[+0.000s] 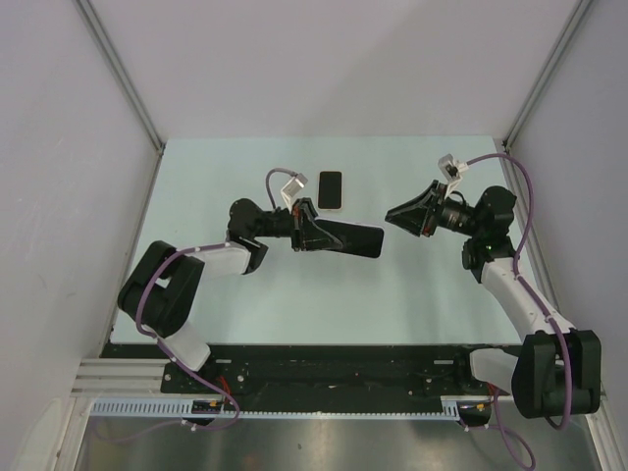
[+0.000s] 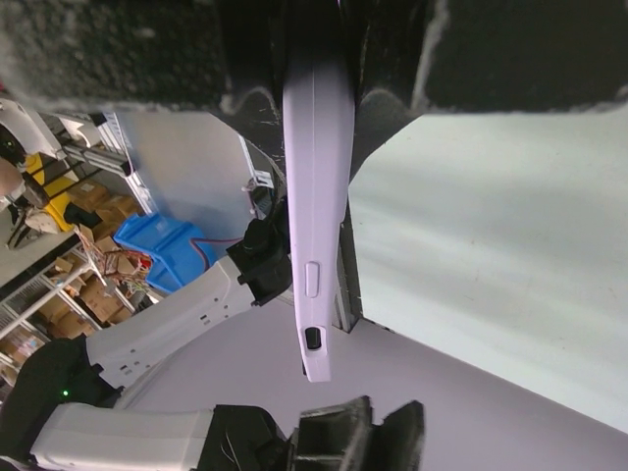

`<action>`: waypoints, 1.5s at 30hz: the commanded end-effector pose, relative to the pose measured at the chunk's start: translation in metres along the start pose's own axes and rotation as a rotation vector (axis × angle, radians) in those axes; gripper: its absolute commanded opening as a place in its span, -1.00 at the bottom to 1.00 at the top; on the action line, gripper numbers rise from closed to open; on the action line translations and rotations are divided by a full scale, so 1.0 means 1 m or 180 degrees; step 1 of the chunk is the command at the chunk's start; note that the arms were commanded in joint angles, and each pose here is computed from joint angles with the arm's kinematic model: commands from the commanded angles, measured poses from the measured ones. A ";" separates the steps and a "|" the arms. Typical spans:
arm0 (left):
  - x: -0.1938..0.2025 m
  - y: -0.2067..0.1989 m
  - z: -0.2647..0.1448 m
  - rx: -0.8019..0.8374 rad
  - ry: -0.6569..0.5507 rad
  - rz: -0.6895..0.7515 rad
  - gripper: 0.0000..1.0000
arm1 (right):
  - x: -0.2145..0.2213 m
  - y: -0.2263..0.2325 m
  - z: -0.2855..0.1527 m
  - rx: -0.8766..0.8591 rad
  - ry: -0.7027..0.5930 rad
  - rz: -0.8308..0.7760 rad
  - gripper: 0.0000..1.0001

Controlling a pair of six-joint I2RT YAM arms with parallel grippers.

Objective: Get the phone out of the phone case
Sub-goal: Remove the phone case from the phone.

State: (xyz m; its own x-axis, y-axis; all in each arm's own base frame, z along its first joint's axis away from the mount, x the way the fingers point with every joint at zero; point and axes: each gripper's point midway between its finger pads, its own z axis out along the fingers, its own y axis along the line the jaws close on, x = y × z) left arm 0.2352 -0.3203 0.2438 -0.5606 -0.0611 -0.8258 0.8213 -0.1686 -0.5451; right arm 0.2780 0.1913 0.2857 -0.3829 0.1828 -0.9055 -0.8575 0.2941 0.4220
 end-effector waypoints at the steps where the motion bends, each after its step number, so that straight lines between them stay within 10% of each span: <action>1: -0.034 -0.056 0.004 0.0523 -0.0289 0.1406 -1.00 | -0.005 -0.006 0.001 0.0085 -0.0057 -0.0109 -0.38; 45: -0.037 -0.045 0.000 0.0414 -0.0372 0.1352 -1.00 | 0.003 0.045 -0.006 -0.0536 0.0190 -0.0405 -0.31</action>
State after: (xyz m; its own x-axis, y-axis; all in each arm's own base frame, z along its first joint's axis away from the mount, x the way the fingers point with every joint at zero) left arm 0.2300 -0.3214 0.2427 -0.5543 -0.0484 -0.8309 0.8226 -0.1841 -0.5381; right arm 0.2482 0.1981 0.2926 -0.3295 0.1143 -0.9372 -0.9185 0.1908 0.3462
